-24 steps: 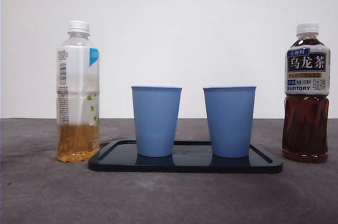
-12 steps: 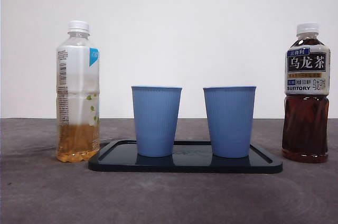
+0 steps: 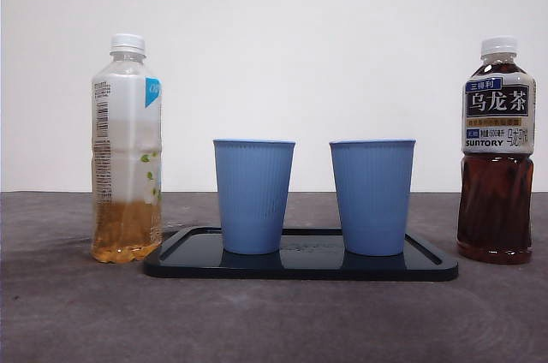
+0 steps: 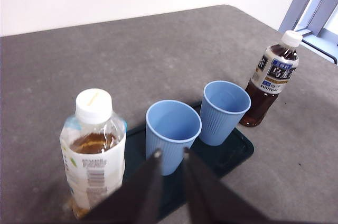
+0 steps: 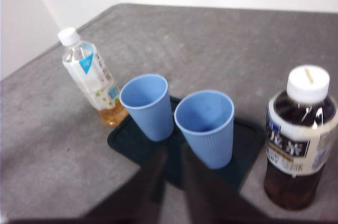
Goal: Pour the drink into the cup
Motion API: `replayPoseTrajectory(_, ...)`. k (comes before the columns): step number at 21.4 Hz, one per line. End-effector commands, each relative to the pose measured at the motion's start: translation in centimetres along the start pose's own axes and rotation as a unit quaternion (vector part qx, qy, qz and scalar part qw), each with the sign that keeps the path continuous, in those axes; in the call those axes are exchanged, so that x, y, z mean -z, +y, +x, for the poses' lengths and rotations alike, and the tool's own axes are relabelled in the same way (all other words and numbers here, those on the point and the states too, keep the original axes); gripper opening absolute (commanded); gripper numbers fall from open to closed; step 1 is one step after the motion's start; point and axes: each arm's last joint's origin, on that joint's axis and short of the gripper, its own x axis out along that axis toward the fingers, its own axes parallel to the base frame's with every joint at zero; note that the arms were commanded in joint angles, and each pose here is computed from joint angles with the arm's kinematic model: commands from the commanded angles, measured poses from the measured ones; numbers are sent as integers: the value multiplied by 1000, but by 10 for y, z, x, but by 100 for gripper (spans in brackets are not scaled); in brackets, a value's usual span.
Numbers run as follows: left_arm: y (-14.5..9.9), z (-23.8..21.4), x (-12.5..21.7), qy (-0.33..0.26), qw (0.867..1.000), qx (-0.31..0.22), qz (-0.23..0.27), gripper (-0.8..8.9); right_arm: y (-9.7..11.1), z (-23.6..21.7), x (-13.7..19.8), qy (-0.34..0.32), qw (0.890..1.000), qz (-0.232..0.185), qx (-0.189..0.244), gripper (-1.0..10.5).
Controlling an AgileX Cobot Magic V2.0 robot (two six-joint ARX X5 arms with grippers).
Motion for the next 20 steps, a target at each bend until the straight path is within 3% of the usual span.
replayPoseTrajectory(1, -2, -2, -5, -5, 1000, 4, 0, 280, 2, -2, -3, -1, 1000, 7, -2, 307)
replayPoseTrajectory(4, -2, -2, -5, -4, 1000, 4, 0, 459, 2, -2, -3, 0, 1000, 19, -2, 470)
replayPoseTrajectory(6, -2, -2, -5, -3, 1000, 3, -1, 507, 2, -2, -3, 0, 1000, 20, -1, 519)
replayPoseTrajectory(14, -1, -1, -4, 3, 1000, 3, -13, 501, 1, -2, -3, 0, 1000, 19, 2, 531)
replayPoseTrajectory(20, 0, 1, 0, 22, 999, 2, -36, 500, -6, 1, -1, 2, 995, 39, 89, 531)
